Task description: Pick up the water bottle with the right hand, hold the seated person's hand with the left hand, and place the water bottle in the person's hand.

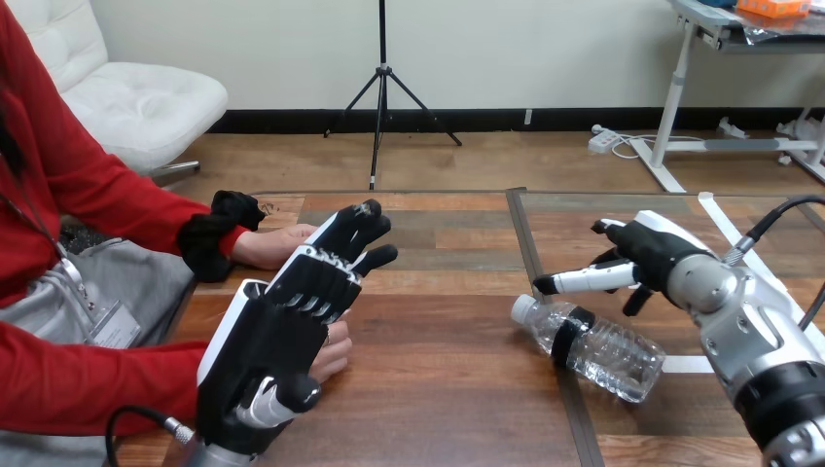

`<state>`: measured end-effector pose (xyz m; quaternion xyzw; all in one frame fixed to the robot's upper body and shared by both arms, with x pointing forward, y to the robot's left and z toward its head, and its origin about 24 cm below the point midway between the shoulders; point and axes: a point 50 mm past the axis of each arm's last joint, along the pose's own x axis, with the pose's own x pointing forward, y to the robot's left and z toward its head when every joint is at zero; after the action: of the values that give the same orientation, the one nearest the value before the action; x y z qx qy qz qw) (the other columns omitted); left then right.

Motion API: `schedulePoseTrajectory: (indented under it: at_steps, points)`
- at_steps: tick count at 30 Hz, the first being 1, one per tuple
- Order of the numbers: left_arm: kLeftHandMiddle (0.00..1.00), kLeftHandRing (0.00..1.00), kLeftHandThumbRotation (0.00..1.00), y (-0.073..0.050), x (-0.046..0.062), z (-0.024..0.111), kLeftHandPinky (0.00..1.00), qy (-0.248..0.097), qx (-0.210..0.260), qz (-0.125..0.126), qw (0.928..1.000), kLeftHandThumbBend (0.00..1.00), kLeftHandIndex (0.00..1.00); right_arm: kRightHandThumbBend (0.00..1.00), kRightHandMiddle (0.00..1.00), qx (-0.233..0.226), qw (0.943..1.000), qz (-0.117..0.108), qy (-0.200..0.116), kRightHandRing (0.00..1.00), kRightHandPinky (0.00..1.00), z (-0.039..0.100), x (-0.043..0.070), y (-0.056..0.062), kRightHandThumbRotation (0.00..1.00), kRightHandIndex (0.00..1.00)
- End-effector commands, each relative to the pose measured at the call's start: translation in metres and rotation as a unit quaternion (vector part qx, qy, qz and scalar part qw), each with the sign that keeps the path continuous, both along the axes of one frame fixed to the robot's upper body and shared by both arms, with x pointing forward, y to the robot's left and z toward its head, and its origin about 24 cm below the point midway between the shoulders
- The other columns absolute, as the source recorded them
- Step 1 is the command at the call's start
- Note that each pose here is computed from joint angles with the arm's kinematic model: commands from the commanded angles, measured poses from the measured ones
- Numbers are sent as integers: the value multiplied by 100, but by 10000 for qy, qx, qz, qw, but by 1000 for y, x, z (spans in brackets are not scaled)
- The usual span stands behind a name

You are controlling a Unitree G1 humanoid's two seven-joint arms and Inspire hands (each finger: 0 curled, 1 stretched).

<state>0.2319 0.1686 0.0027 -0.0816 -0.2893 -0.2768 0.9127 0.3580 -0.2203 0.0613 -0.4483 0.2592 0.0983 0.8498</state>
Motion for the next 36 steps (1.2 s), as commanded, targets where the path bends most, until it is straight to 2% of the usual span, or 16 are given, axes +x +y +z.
schedulePoseTrajectory:
  at_steps: [1,5,13,16,25,29,36]
  points:
    - [95,94,68,-13,16,14,87,-313,-26,-97,9995,100,92,100,87,-185,9991,201,-323,80,53,21,2,4,48,99]
    - [96,94,68,-15,17,15,87,-299,-27,-133,9995,100,93,100,90,-229,9992,226,-252,82,55,21,-2,6,48,100]
    - [96,95,67,-19,20,16,89,-270,-107,-265,9992,100,93,100,87,-210,9993,254,-149,76,51,18,-9,9,47,100]
    - [96,95,67,-21,21,16,89,-269,-157,-276,9991,100,93,100,87,-126,9995,263,-118,77,51,13,-11,9,47,100]
    - [96,95,66,-25,22,18,89,-312,-222,-317,9988,100,93,100,92,-297,9990,324,60,80,56,-1,-16,13,49,100]
    - [96,95,66,-26,23,18,89,-315,-228,-335,9987,100,93,100,91,-208,9993,291,114,79,55,-9,-19,15,49,100]
    - [96,95,67,-28,22,19,89,-344,-240,-336,9986,100,93,100,93,-125,9993,229,262,83,60,-22,-23,15,46,100]
